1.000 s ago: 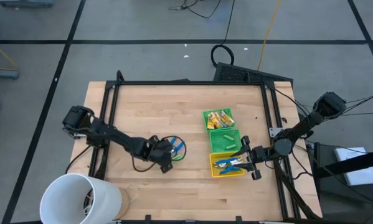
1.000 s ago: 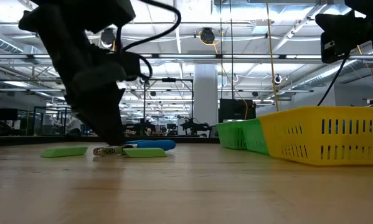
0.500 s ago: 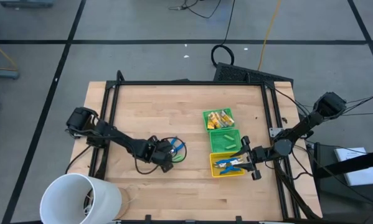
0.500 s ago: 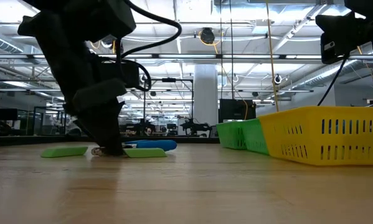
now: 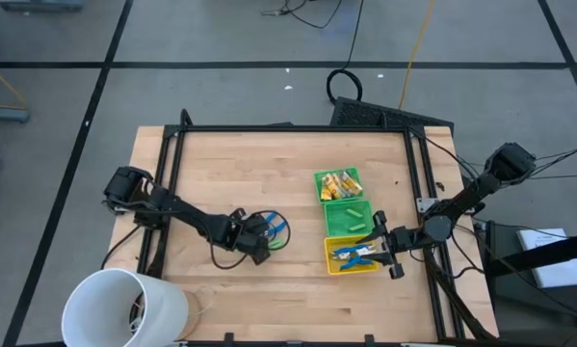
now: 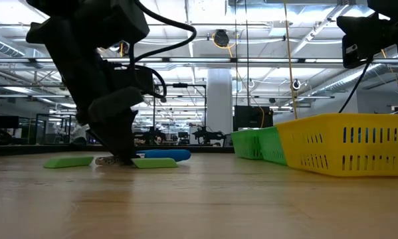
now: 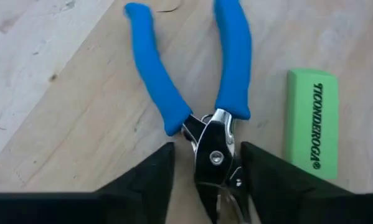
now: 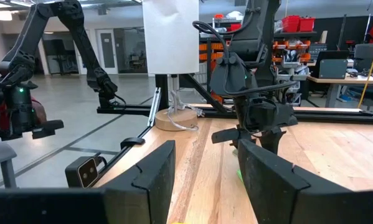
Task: Pick & Place School Supplies
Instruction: Put the blue pliers into the yellow bin
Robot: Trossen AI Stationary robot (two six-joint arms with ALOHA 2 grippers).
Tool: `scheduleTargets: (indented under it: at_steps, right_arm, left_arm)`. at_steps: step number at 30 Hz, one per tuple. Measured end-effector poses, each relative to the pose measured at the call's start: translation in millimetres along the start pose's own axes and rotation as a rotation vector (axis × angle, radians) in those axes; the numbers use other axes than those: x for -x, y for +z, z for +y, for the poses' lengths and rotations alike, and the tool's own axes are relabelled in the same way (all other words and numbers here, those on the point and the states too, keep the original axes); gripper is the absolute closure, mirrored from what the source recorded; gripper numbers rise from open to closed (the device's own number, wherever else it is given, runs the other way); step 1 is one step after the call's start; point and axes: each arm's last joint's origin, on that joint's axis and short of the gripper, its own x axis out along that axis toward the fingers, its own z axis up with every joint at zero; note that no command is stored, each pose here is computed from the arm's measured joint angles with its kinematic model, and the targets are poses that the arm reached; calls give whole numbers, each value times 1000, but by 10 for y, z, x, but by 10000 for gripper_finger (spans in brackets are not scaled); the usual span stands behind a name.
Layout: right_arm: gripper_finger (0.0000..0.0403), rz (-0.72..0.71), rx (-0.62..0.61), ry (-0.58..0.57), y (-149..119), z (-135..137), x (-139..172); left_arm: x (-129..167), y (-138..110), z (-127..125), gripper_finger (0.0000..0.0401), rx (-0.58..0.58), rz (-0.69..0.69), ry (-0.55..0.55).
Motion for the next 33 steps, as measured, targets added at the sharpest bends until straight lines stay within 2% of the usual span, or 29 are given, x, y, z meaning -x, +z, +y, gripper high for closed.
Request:
scheduleTargets:
  at_steps: [3,9,17,23,33]
  right_arm:
    - [238,3,1,0,-3,0,0]
    - [238,5,2,0,-5,0,0]
    - [238,7,3,0,-7,0,0]
    - [238,14,7,-1,-15,0,0]
    - [238,14,7,-5,-14,-2,0]
  left_arm:
    - [-4,11,-4,250,27,-8,-10]
    - [6,33,12,301,-13,-3,-19]
    - [248,109,70,299,-102,-97,-13]
    - [460,230,63,301,-144,-247,-30]
    - [608,468,-128,298,-227,-516,-202]
